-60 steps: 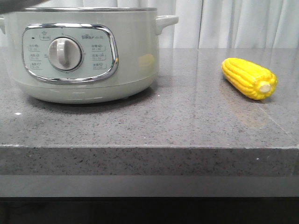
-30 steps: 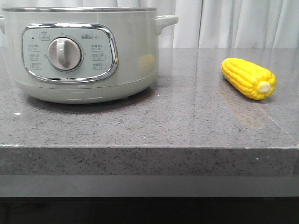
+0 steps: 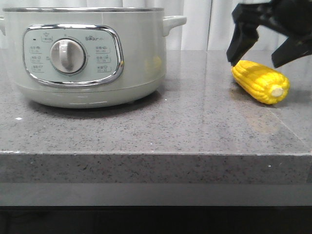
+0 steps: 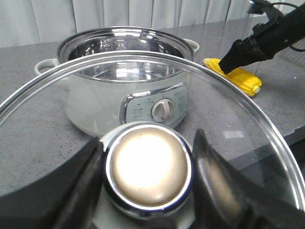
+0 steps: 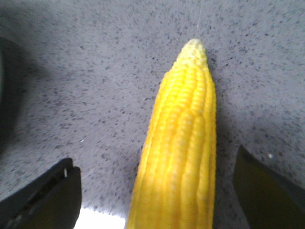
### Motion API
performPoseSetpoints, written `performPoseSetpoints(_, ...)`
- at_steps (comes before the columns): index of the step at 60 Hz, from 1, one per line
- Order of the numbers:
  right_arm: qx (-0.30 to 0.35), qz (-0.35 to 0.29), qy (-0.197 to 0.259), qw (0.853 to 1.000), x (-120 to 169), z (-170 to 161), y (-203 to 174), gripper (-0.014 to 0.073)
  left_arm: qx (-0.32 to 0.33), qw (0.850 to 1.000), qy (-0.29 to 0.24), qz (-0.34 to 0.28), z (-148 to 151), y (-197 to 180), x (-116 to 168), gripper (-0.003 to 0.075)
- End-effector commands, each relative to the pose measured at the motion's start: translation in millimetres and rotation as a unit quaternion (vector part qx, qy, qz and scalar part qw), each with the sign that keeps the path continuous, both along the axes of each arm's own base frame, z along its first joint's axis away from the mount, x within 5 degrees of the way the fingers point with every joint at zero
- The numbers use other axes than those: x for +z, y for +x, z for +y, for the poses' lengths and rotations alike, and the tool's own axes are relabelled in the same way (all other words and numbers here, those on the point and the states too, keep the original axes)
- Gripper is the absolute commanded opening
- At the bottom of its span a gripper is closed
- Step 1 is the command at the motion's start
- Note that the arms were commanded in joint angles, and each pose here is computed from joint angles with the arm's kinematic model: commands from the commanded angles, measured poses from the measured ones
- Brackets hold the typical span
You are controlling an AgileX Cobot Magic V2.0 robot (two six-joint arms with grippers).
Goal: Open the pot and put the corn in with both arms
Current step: 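Lower the right gripper onto the yellow corn cob and grasp it, then lift the corn and carry it over the open pot with the right gripper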
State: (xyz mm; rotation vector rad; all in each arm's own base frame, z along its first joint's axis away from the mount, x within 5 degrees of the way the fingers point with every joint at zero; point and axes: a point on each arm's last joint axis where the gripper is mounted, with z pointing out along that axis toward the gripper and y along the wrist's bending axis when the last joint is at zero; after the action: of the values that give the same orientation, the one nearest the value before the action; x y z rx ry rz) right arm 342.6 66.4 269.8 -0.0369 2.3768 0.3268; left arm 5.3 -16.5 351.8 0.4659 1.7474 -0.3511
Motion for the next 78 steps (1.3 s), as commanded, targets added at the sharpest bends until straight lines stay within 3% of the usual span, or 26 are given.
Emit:
performPoseSetpoints(1,-0.002,-0.037,0.008,0.999,17,2,9,0.0654,0.003,0.996,-0.053,-0.070,0,0,23,0.0218)
performPoseSetpoints(6,-0.002,-0.034,0.008,0.999,15,2,11,0.0617,0.003,0.996,-0.053,-0.070,0,0,23,0.0218)
performPoseSetpoints(19,-0.003,-0.035,0.008,0.999,15,2,11,0.0333,0.003,0.996,-0.053,-0.071,0,0,23,0.0209)
performPoseSetpoints(29,-0.005,-0.053,0.010,0.999,24,2,12,0.0181,0.003,0.996,-0.053,-0.071,0,0,23,0.0209)
performPoseSetpoints(37,-0.005,-0.091,0.015,0.996,49,2,10,0.0156,0.003,0.996,-0.053,-0.071,0,0,23,0.0209)
performPoseSetpoints(54,0.028,-0.222,0.039,0.974,140,21,-3,0.0156,0.003,0.996,-0.054,-0.071,0,0,23,0.0209)
performPoseSetpoints(64,0.100,-0.281,0.070,0.952,175,76,-14,0.0156,0.003,0.996,-0.054,-0.071,0,0,23,0.0209)
performPoseSetpoints(72,0.161,-0.302,0.082,0.936,177,129,-15,0.0156,0.003,0.996,-0.054,-0.071,0,0,23,0.0209)
performPoseSetpoints(78,0.192,-0.293,0.085,0.933,167,159,-11,0.0156,0.003,0.996,-0.054,-0.071,0,0,23,0.0209)
